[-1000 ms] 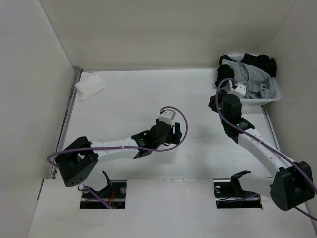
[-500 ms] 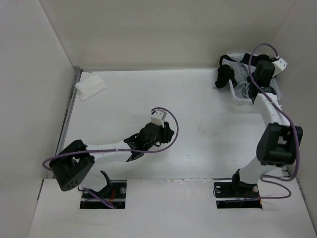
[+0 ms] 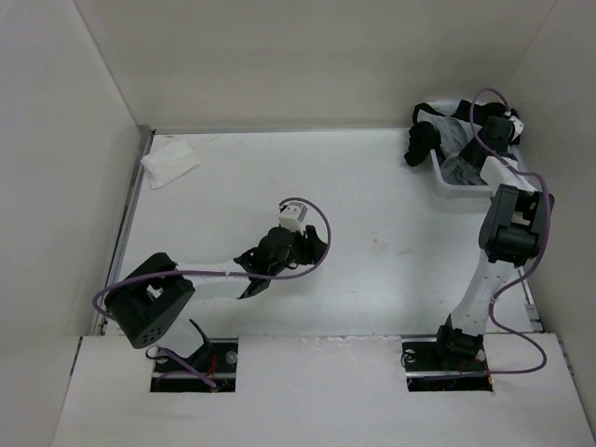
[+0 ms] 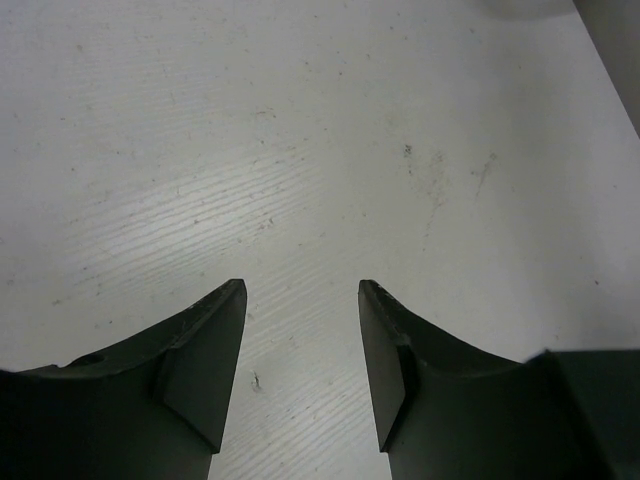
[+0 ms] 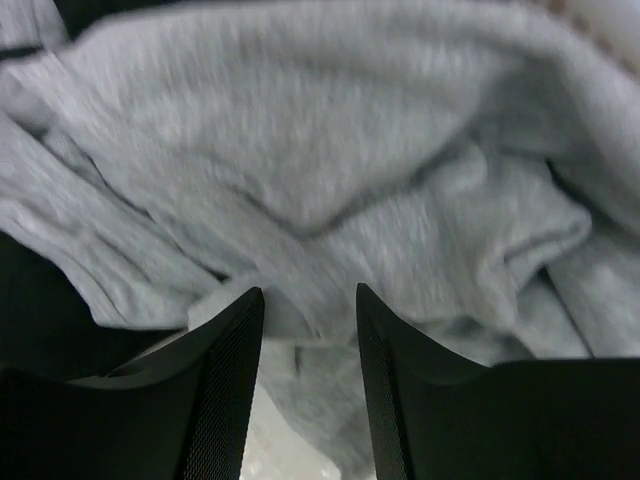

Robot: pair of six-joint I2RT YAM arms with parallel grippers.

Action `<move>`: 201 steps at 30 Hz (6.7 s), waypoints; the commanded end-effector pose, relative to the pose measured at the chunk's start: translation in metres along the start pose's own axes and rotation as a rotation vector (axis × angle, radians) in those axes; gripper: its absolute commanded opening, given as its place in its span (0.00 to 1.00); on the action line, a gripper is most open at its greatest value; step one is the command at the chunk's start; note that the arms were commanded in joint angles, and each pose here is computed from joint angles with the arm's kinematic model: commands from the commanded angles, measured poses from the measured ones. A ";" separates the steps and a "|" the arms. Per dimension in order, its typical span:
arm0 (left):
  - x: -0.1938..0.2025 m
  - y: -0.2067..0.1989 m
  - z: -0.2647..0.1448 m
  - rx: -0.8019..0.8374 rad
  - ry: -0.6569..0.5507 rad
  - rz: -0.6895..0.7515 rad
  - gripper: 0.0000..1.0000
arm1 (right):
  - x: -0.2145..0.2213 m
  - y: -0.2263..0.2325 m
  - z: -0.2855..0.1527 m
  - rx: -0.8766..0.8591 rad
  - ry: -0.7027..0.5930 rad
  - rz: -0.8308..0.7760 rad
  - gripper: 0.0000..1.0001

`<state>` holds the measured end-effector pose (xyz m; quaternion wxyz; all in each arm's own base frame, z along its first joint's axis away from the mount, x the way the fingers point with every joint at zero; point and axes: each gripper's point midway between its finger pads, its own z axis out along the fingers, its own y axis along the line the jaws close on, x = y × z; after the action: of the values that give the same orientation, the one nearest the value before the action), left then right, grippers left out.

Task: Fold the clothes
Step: Grab the tank top from the pile, then move the tank top to the center of the board, then flatten the tank top out

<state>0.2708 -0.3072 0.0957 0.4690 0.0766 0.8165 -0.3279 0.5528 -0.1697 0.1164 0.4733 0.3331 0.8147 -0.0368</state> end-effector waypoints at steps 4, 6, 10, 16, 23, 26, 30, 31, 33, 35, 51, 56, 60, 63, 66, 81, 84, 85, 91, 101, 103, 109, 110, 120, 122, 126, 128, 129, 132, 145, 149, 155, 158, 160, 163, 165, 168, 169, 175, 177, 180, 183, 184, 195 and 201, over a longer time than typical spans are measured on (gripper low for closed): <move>-0.006 -0.008 0.005 0.073 -0.022 -0.059 0.47 | -0.024 0.004 0.015 -0.025 -0.031 0.005 0.29; -0.007 -0.008 0.005 0.073 -0.024 -0.059 0.47 | -0.025 0.005 0.015 -0.031 -0.038 0.023 0.14; -0.007 -0.008 0.005 0.073 -0.024 -0.059 0.47 | -0.049 0.016 -0.004 -0.077 -0.109 0.059 0.00; -0.012 -0.009 0.002 0.077 -0.039 -0.059 0.47 | -0.136 0.056 -0.130 -0.251 -0.377 0.163 0.00; -0.033 -0.011 -0.014 0.085 -0.108 -0.071 0.47 | -0.178 0.143 -0.380 -0.669 -0.649 0.180 0.00; -0.055 0.001 -0.028 0.040 -0.184 -0.094 0.47 | -0.176 0.176 -0.555 -1.029 -0.725 0.162 0.00; -0.078 0.014 -0.048 -0.002 -0.264 -0.143 0.46 | -0.163 0.180 -0.675 -1.345 -0.712 0.149 0.00; -0.083 0.016 -0.052 -0.007 -0.281 -0.153 0.46 | -0.161 0.179 -0.691 -1.391 -0.704 0.153 0.00; -0.093 0.024 -0.065 -0.025 -0.325 -0.182 0.46 | -0.156 0.177 -0.719 -1.472 -0.673 0.162 0.00; -0.102 0.033 -0.076 -0.052 -0.366 -0.205 0.46 | -0.150 0.175 -0.743 -1.548 -0.654 0.158 0.00; -0.082 0.113 -0.097 -0.260 -0.338 -0.304 0.43 | 0.087 0.332 -0.371 -1.125 -0.005 0.079 0.00; -0.065 0.111 -0.084 -0.269 -0.260 -0.278 0.42 | 0.070 0.349 -0.275 -0.987 0.043 0.187 0.18; -0.042 0.095 -0.074 -0.247 -0.170 -0.227 0.40 | 0.062 0.327 -0.282 -0.932 -0.009 0.124 0.37; -0.013 0.071 -0.060 -0.202 -0.065 -0.187 0.40 | 0.097 0.276 -0.293 -0.819 -0.001 0.004 0.28; 0.009 0.048 -0.041 -0.161 0.002 -0.174 0.40 | 0.167 0.221 -0.318 -0.756 0.090 -0.103 0.05; -0.010 0.043 0.087 -0.185 0.051 -0.285 0.40 | 0.327 0.071 -0.364 -0.561 0.403 -0.218 0.22; -0.027 0.082 0.105 -0.310 -0.002 -0.298 0.38 | 0.329 0.072 -0.362 -0.580 0.398 -0.225 0.27; -0.029 0.087 0.106 -0.330 -0.007 -0.298 0.37 | 0.330 0.072 -0.361 -0.578 0.398 -0.236 0.28; -0.027 0.109 0.146 -0.355 0.057 -0.317 0.21 | 0.339 0.073 -0.351 -0.547 0.405 -0.331 0.31; -0.091 0.177 0.169 -0.439 -0.039 -0.349 0.06 | 0.342 0.108 -0.368 -0.616 0.396 -0.474 0.31; -0.104 0.183 0.168 -0.434 -0.046 -0.347 0.12 | 0.340 0.127 -0.376 -0.660 0.383 -0.513 0.24; -0.124 0.163 0.112 -0.397 -0.150 -0.372 0.42 | 0.338 0.177 -0.371 -0.712 0.326 -0.611 0.13; -0.124 0.161 0.097 -0.397 -0.182 -0.391 0.43 | 0.337 0.184 -0.371 -0.722 0.316 -0.614 0.15; -0.056 0.129 -0.031 -0.304 -0.196 -0.429 0.44 | 0.366 0.234 -0.360 -0.767 0.329 -0.747 0.26; -0.042 0.126 -0.048 -0.288 -0.181 -0.414 0.44 | 0.371 0.234 -0.358 -0.752 0.340 -0.769 0.27; -0.026 0.134 -0.071 -0.317 -0.161 -0.409 0.44 | 0.383 0.230 -0.354 -0.722 0.369 -0.803 0.27; -0.024 0.135 -0.077 -0.319 -0.163 -0.403 0.44 | 0.387 0.229 -0.355 -0.715 0.382 -0.819 0.27; -0.024 0.137 -0.078 -0.323 -0.165 -0.400 0.44 | 0.389 0.227 -0.354 -0.704 0.388 -0.830 0.27; -0.023 0.138 -0.080 -0.317 -0.160 -0.403 0.44 | 0.388 0.220 -0.346 -0.640 0.376 -0.853 0.27; -0.021 0.146 -0.080 -0.324 -0.150 -0.404 0.44 | 0.395 0.205 -0.340 -0.578 0.387 -0.893 0.28; -0.017 0.148 -0.077 -0.326 -0.139 -0.406 0.44 | 0.394 0.212 -0.343 -0.592 0.376 -0.898 0.28; -0.015 0.148 -0.076 -0.322 -0.133 -0.409 0.43 | 0.399 0.210 -0.340 -0.576 0.383 -0.917 0.28; -0.017 0.148 -0.076 -0.321 -0.137 -0.407 0.43 | 0.401 0.208 -0.338 -0.569 0.387 -0.918 0.27; -0.018 0.148 -0.076 -0.319 -0.140 -0.407 0.43 | 0.401 0.207 -0.337 -0.563 0.386 -0.921 0.25; -0.019 0.147 -0.077 -0.316 -0.145 -0.406 0.43 | 0.400 0.205 -0.334 -0.547 0.381 -0.924 0.25; -0.019 0.147 -0.078 -0.315 -0.145 -0.407 0.43 | 0.400 0.204 -0.332 -0.542 0.378 -0.924 0.20; -0.020 0.146 -0.078 -0.313 -0.147 -0.408 0.43 | 0.400 0.204 -0.332 -0.540 0.379 -0.922 0.11; -0.020 0.146 -0.078 -0.312 -0.147 -0.410 0.43 | 0.400 0.204 -0.332 -0.539 0.379 -0.921 0.09; -0.018 0.141 -0.077 -0.299 -0.138 -0.407 0.43 | 0.387 0.209 -0.341 -0.562 0.363 -0.871 0.00; -0.018 0.134 -0.075 -0.276 -0.124 -0.399 0.43 | 0.378 0.214 -0.349 -0.589 0.354 -0.834 0.00; -0.009 0.115 -0.070 -0.222 -0.077 -0.377 0.43 | 0.349 0.226 -0.371 -0.705 0.348 -0.699 0.00; 0.005 0.096 -0.067 -0.183 -0.017 -0.351 0.43 | 0.322 0.229 -0.382 -0.789 0.345 -0.578 0.00; 0.011 0.089 -0.066 -0.171 0.007 -0.339 0.43 | 0.312 0.228 -0.384 -0.809 0.339 -0.539 0.00; 0.077 -0.001 -0.038 -0.137 0.212 -0.272 0.44 | 0.169 0.152 -0.363 -0.825 0.103 -0.004 0.00; 0.092 -0.022 -0.022 -0.142 0.258 -0.295 0.44 | 0.155 0.132 -0.352 -0.813 0.071 0.073 0.00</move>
<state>0.1905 -0.3082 0.0321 0.3132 -0.0135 0.8960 -0.3145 0.3120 0.1418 0.2045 0.5230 0.1413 0.7937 0.2767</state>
